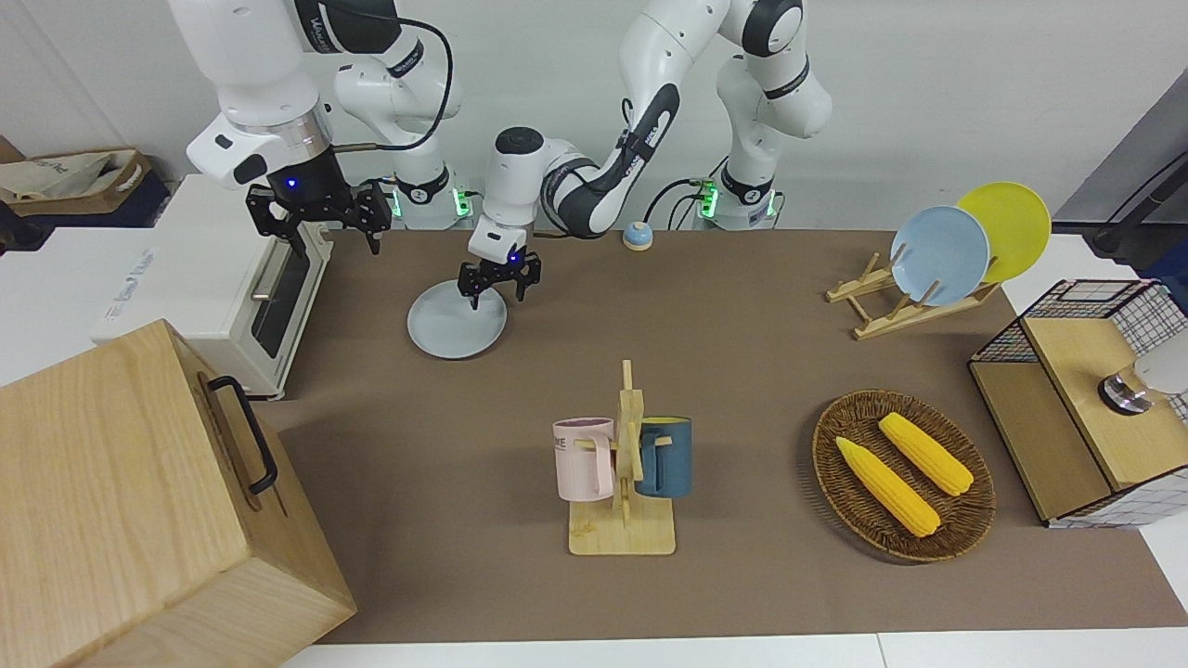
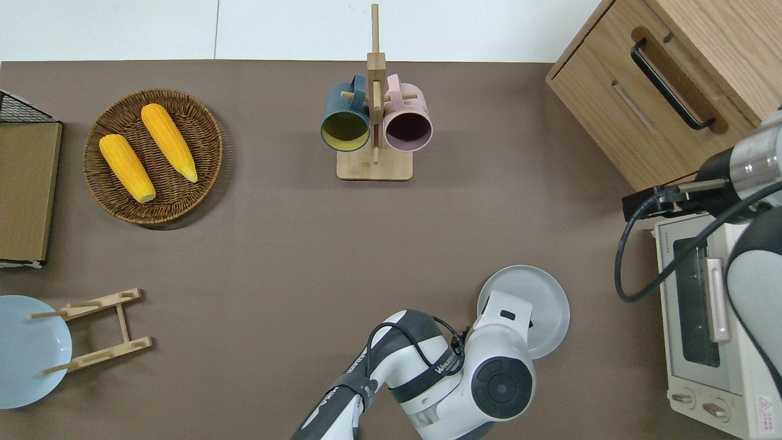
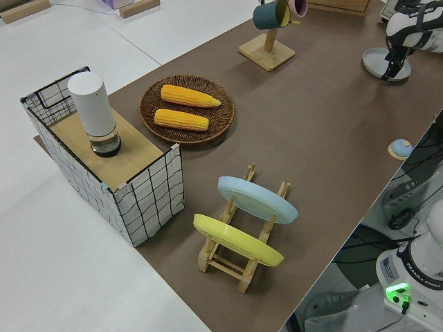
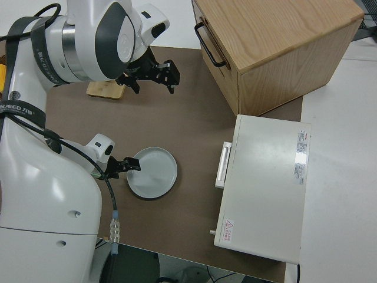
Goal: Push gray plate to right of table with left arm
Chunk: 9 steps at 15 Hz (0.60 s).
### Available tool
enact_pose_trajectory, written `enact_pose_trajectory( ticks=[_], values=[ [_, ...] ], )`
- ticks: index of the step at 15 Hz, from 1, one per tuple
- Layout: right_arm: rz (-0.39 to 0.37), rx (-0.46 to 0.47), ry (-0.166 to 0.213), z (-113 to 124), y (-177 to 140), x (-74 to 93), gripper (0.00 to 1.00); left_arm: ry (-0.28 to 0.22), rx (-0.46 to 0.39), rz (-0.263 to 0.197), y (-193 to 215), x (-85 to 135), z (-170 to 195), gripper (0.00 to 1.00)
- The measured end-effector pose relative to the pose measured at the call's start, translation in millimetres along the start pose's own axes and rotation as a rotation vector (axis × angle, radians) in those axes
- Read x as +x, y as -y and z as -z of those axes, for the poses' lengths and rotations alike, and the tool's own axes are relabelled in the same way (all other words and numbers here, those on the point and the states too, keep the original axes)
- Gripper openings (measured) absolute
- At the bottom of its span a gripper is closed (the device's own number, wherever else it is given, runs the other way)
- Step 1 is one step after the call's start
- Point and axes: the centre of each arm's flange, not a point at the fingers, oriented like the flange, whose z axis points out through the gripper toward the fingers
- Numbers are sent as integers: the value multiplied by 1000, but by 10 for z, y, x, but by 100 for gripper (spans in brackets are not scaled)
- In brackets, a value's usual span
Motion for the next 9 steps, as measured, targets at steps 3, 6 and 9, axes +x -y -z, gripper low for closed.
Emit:
enact_pose_trajectory(
  ticks=[3,6,9],
  values=[
    [0,0,0,0,0,0,99,-3,37,-41,59,112,-27,100],
    [0,0,0,0,0,0,99,-3,96,-93,191,438,18,100],
    [0,0,0,0,0,0,99,9,139,-153,405,839,360,100]
  ],
)
